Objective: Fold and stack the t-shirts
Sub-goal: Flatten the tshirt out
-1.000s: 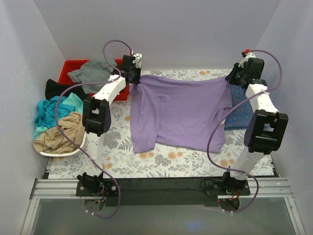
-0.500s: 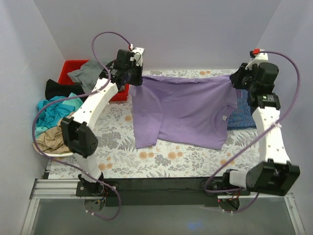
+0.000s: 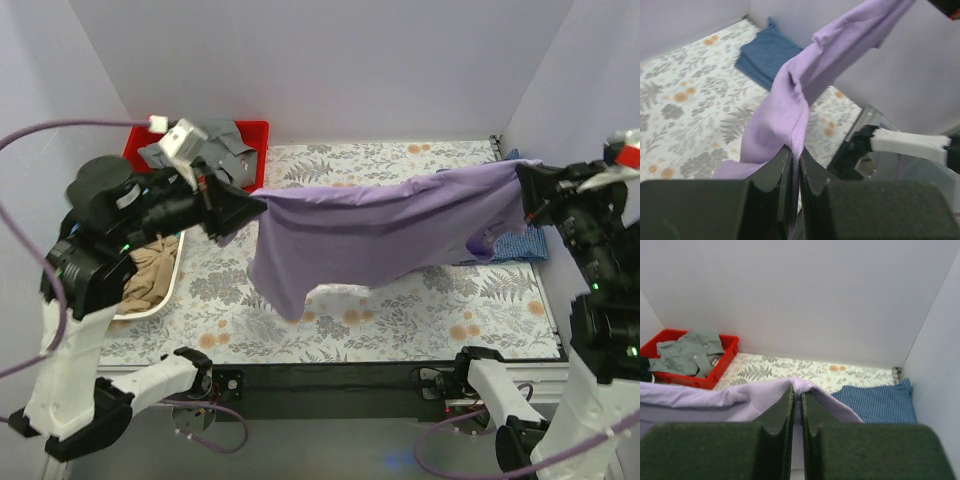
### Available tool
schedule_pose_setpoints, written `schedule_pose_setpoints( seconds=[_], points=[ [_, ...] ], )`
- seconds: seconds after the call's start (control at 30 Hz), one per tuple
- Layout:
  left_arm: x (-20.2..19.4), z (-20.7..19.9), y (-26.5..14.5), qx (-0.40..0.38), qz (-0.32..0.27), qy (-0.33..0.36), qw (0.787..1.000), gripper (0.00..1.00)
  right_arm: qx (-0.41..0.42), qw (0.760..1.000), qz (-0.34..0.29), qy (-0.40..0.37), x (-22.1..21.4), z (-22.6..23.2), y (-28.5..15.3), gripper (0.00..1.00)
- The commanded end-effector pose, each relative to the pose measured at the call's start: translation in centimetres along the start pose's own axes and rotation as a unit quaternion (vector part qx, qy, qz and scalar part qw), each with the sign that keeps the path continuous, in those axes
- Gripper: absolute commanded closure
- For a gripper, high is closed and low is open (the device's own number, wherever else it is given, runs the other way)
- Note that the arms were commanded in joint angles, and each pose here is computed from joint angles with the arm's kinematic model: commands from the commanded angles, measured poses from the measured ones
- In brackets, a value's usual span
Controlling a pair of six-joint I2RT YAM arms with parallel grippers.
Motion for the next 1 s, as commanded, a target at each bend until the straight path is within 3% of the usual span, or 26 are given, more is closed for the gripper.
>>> schedule_pose_setpoints(
  seconds=[0.0,0.13,0.47,0.6,0.73,0.8,0.87,0.9,0.97],
  points=[
    [-1.0,-5.0,-4.3,-0.107,-0.004,-0.008,0.994,0.92,0.004,0.999,-0.024,-0.026,2.0,1.7,-4.7,0.99],
    [0.0,-9.9,-8.8,-0.222,-0.054,0.037,0.973,0.90,-0.013,0.994,-0.099,-0.047,5.4,2.9,-9.0,0.99],
    [1.3,-13.3,-13.7,-0.256,-0.111,0.098,0.955,0.89,-0.012,0.967,-0.237,-0.089,10.8,5.6,-15.6,0.99],
    [1.1,-12.1,-11.9,-0.243,-0.095,0.078,0.962,0.87,-0.007,0.980,-0.190,-0.063,9.3,4.5,-12.3,0.99],
    [-1.9,-7.6,-5.9,-0.201,-0.016,-0.002,0.979,0.79,0.000,0.997,-0.075,-0.017,2.7,2.3,-6.2,0.99],
    [-6.3,-4.1,-1.7,-0.179,0.051,-0.061,0.981,0.59,-0.006,0.998,-0.054,-0.011,1.2,1.6,-5.1,0.99],
    [-8.8,-2.3,0.6,-0.190,0.081,-0.081,0.975,0.52,-0.018,0.999,-0.033,-0.009,-0.2,0.9,-4.1,0.99],
    [-12.9,-0.3,2.5,-0.184,0.123,-0.122,0.967,0.44,-0.020,0.999,-0.030,-0.009,-0.5,0.7,-3.8,0.99],
    [-15.4,0.6,3.8,-0.206,0.142,-0.137,0.958,0.42,-0.026,0.999,-0.021,-0.011,-1.0,0.3,-3.3,0.99]
  ],
)
Point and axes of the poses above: each gripper's point midway between its finger pads, its own y axis out along the fingers, its own z axis along the line the jaws close on, x = y × z, the point moved 4 cm from there along -y, back along the fingers, and after that the axes turned 1 degree about -y, right-handed, at the moved point
